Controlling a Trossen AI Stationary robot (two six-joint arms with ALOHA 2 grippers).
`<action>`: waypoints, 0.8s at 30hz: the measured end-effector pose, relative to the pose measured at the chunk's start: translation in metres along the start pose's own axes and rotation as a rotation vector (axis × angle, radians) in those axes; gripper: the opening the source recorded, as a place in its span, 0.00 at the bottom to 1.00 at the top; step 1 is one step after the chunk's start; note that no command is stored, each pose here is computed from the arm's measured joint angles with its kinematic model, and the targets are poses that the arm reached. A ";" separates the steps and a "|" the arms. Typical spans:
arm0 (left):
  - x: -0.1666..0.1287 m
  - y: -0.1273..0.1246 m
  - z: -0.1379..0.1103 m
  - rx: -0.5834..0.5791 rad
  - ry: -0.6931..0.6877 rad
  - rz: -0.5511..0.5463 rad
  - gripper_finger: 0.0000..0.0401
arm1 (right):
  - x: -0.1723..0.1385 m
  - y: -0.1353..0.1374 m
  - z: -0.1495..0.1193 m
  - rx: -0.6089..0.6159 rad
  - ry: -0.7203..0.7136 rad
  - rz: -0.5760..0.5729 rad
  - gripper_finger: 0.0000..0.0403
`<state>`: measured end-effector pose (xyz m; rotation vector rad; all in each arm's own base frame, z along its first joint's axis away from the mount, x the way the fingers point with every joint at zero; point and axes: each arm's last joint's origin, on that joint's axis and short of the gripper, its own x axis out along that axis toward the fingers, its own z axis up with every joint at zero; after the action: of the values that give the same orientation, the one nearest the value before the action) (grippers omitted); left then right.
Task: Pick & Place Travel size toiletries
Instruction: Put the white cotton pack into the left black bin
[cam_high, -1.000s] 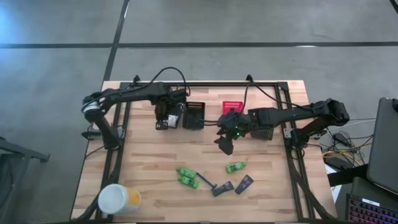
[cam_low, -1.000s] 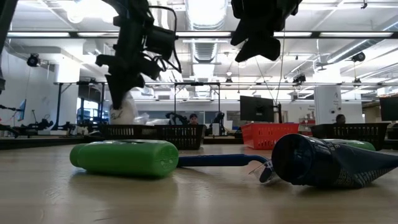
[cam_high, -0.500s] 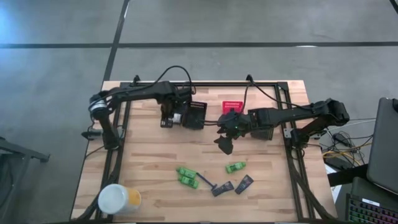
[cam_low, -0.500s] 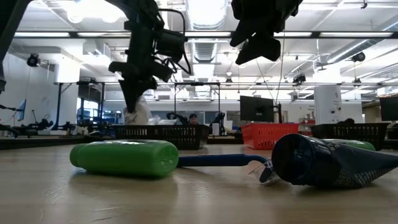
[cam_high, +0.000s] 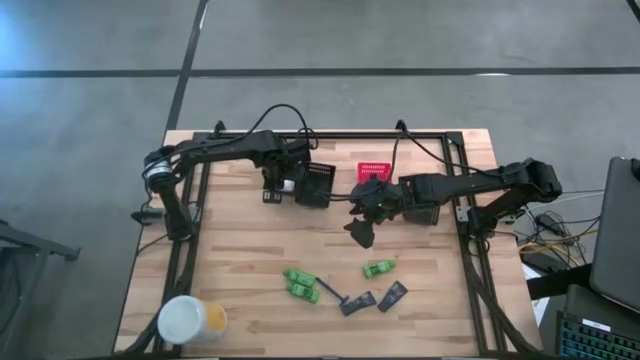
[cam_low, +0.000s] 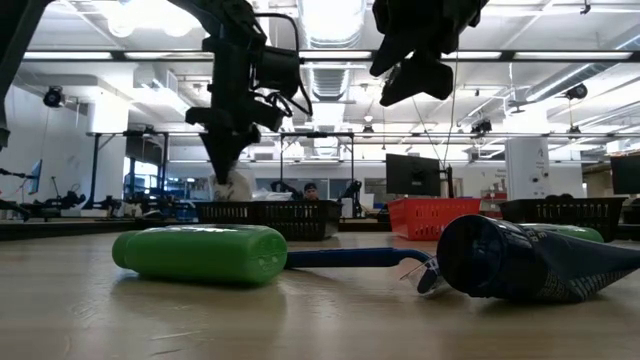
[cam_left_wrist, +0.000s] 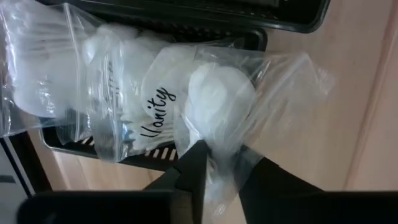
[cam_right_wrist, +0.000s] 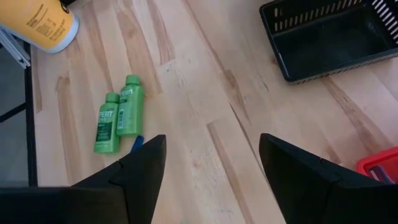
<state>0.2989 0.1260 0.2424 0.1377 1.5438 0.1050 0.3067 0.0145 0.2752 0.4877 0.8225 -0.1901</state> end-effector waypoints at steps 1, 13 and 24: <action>0.000 0.000 0.000 -0.005 0.001 0.002 0.24 | 0.000 0.000 0.000 0.000 0.001 -0.001 0.61; -0.033 0.003 -0.013 -0.059 -0.038 0.168 0.40 | 0.002 -0.001 -0.002 -0.003 0.005 -0.007 0.59; -0.054 -0.006 -0.023 -0.114 -0.166 0.038 0.38 | 0.002 -0.001 -0.002 -0.004 0.003 -0.007 0.64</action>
<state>0.2750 0.1118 0.2947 0.0834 1.3669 0.2066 0.3062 0.0143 0.2720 0.4822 0.8273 -0.1940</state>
